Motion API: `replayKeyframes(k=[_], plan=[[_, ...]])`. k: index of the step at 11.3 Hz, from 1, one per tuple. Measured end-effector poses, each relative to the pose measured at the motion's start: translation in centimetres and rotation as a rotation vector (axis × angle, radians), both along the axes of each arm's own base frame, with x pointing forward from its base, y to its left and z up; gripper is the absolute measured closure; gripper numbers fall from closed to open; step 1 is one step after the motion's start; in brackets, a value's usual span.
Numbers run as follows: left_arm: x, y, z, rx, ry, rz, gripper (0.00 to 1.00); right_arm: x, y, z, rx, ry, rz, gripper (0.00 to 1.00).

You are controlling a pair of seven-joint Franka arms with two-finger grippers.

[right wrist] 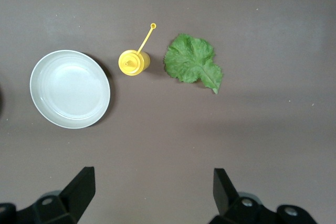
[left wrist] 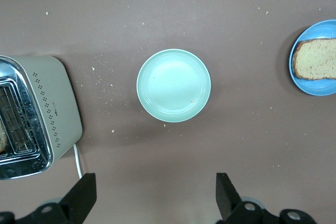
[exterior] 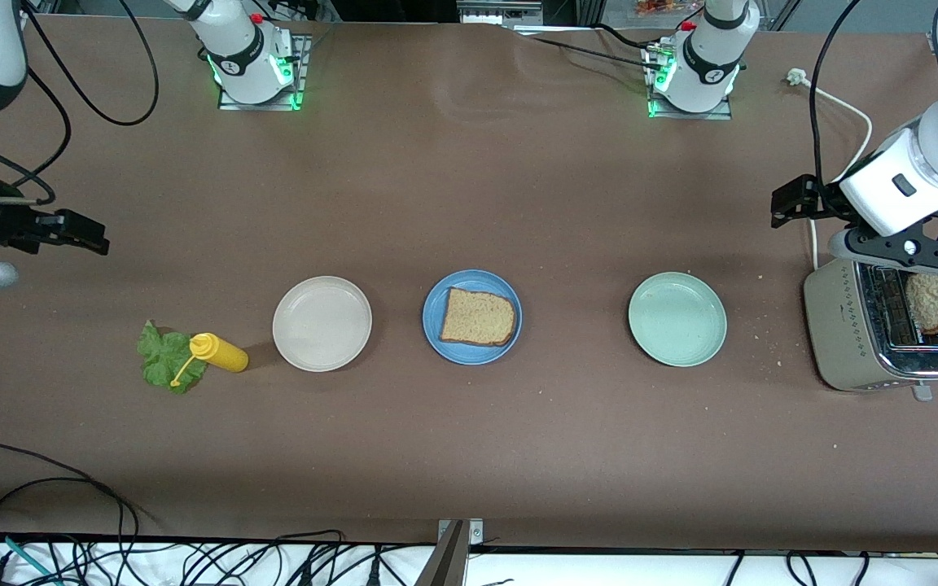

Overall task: Make sandwich in blue plate with both arms
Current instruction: 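Reach the right gripper to the lettuce leaf and grasp it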

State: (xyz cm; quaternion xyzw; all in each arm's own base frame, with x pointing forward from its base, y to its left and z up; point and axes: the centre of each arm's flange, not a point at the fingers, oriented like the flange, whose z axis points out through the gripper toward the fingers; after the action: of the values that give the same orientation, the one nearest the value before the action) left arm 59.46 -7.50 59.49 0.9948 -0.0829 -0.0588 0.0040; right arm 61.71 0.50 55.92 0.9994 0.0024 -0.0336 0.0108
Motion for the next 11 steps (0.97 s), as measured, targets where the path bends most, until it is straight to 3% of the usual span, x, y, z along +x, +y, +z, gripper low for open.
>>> replayKeyframes(k=[3, 6, 11], plan=[[-1.8, -0.7, -0.3, 0.007, -0.087, 0.006, 0.0, 0.5, -0.2, -0.5, 0.004, -0.011, 0.001, 0.0], [-2.9, 0.1, -0.3, 0.017, -0.065, 0.021, 0.0, 1.2, -0.3, -2.1, 0.016, 0.001, 0.002, 0.0], [-3.0, 0.1, -0.4, 0.016, -0.06, 0.023, 0.0, 5.0, -0.8, -11.5, 0.013, 0.046, 0.122, 0.0]])
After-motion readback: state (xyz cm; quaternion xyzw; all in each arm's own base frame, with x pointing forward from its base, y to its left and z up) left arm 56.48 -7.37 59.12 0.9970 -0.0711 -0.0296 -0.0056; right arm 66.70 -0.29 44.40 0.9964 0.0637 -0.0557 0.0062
